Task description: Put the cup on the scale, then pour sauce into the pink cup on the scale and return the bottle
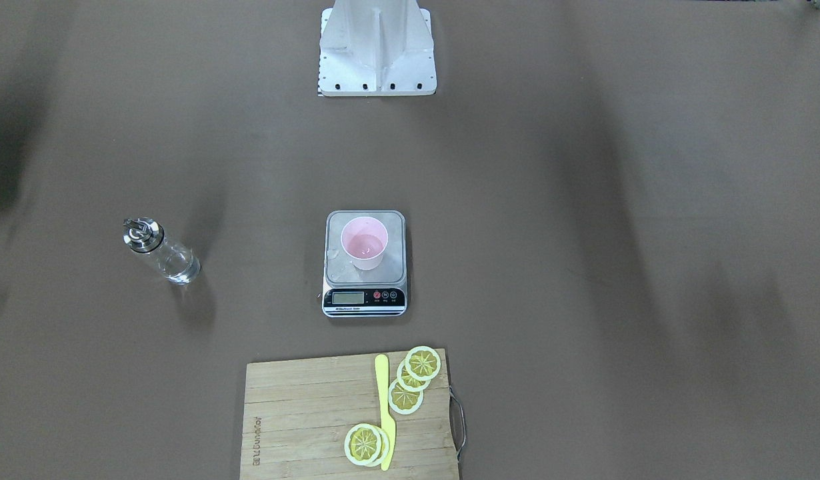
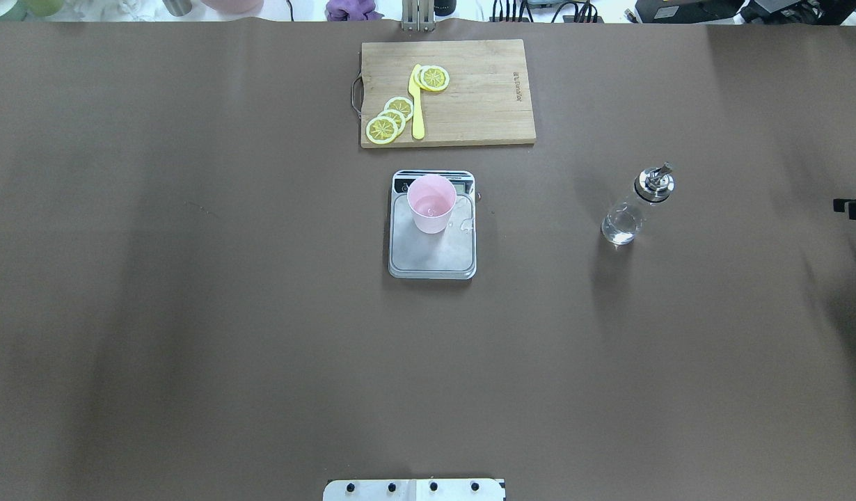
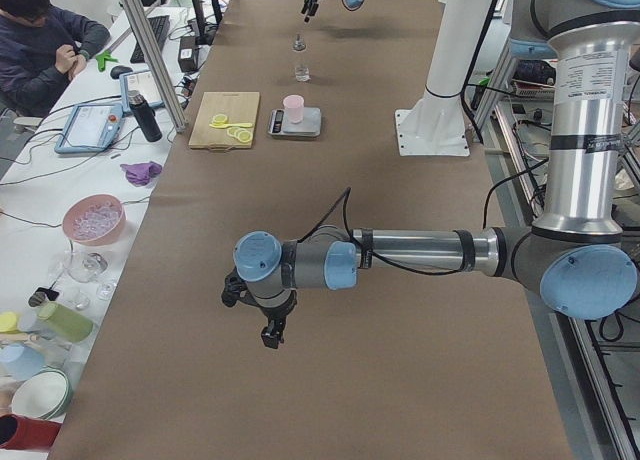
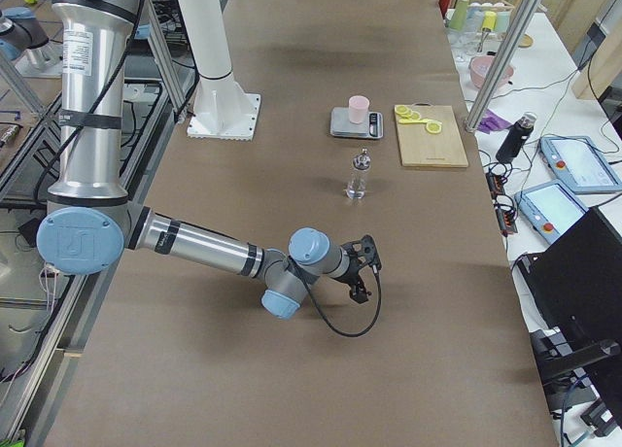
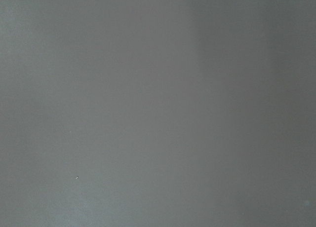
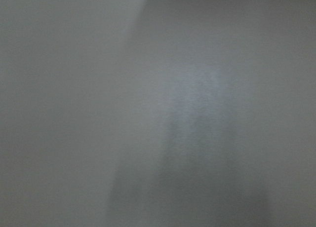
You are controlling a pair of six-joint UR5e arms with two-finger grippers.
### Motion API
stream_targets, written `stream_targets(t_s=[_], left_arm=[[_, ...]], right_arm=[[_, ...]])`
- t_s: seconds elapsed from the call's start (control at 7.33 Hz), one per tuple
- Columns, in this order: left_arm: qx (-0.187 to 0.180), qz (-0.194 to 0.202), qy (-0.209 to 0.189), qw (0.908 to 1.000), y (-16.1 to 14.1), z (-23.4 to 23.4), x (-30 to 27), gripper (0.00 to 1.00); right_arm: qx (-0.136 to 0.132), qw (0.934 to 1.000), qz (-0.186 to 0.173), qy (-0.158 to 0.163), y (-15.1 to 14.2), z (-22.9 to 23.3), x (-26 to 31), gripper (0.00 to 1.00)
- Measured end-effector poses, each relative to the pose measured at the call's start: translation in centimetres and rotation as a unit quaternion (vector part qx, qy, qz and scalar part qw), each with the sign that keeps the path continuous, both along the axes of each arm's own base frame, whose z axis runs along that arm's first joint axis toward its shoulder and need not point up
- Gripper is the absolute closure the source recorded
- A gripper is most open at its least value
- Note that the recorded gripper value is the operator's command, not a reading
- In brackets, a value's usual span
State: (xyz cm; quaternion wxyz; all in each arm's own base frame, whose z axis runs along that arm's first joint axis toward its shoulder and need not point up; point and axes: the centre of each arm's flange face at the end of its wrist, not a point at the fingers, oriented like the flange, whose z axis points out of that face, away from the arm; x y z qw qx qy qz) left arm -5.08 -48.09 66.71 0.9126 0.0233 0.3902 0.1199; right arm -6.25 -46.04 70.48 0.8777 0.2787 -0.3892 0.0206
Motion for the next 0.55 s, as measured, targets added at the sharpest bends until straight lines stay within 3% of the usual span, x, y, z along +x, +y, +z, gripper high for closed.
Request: stream_targets(t_s=[0.27, 0.55], left_arm=[[-0.001, 0.000, 0.000, 1.0000, 0.0, 0.1, 0.0, 0.01], [-0.002, 0.000, 0.000, 1.0000, 0.1, 0.2, 0.0, 0.01]], right_arm=[[-0.039, 0.9986, 0.033, 0.012, -1.3, 0.7, 2.9, 0.00], [-0.058, 0.9974, 0.042, 0.006, -4.0, -1.3, 4.2, 0.00]])
